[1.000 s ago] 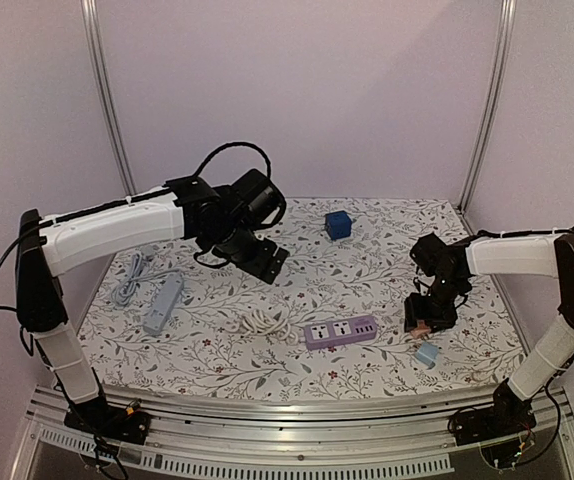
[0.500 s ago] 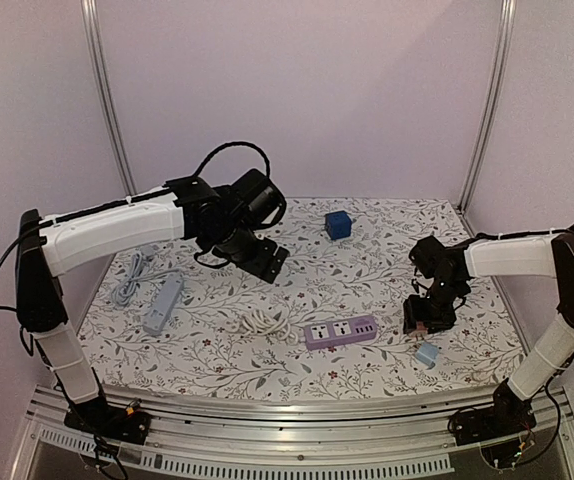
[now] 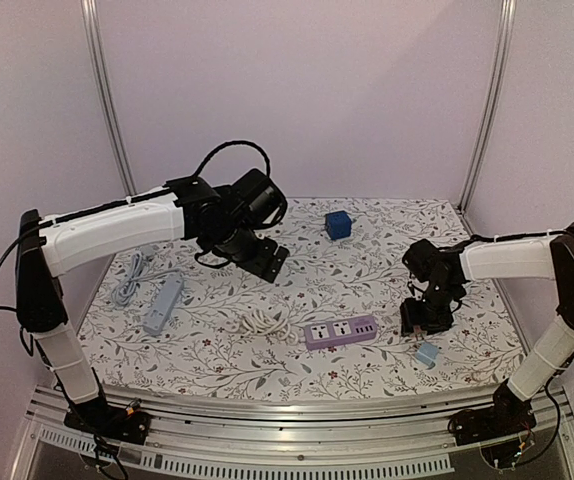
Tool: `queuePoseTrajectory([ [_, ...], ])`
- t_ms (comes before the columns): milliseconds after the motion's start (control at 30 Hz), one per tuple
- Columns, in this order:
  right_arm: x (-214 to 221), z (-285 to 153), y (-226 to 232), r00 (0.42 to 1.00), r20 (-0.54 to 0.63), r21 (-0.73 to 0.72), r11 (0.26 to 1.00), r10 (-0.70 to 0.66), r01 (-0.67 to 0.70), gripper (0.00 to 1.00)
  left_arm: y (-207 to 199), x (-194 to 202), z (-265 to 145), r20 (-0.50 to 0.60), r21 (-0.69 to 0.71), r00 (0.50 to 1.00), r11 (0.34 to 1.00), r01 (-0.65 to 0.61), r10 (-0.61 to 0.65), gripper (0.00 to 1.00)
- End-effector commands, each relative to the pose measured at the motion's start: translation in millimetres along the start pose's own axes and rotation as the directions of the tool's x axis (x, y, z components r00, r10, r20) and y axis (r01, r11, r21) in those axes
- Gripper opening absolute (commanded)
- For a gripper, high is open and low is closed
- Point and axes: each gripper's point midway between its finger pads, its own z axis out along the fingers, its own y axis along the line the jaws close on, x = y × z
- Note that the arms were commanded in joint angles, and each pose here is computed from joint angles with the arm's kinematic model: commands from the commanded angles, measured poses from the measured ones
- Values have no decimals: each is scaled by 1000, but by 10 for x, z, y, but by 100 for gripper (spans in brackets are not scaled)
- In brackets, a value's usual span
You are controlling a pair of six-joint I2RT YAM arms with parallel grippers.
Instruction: Insert the plug
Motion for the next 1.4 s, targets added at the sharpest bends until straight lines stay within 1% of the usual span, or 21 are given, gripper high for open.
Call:
queuePoseTrajectory([
  [0, 94, 87, -45, 1000, -15, 69, 998, -12, 13, 62, -58, -120, -76, 41, 6, 999, 1000, 13, -13, 93],
  [167, 18, 65, -61, 998, 60, 61, 998, 1, -5, 62, -75, -152, -82, 57, -2, 998, 1000, 18, -18, 93],
  [300, 20, 82, -67, 995, 96, 42, 999, 21, -25, 62, -95, -170, -95, 69, -4, 997, 1000, 20, -20, 93],
  [533, -5, 83, -76, 987, 155, 68, 997, 33, -45, 60, -128, -215, -125, 87, 0, 996, 999, 33, -33, 93],
  [633, 17, 109, -66, 984, 174, 79, 995, 41, -55, 57, -133, -225, -132, 93, -8, 995, 999, 32, -31, 93],
  [900, 157, 177, -49, 987, 156, 98, 993, 48, -64, 52, -148, -205, -143, 91, -10, 996, 1000, 22, -21, 93],
  [1167, 269, 158, -64, 989, 127, 111, 990, 74, -88, 52, -163, -188, -127, 90, -19, 996, 1000, 14, -12, 93],
  [1367, 274, 200, -104, 987, 132, 128, 986, 88, -105, 45, -217, -211, -109, 94, -8, 996, 1000, 5, -5, 92],
])
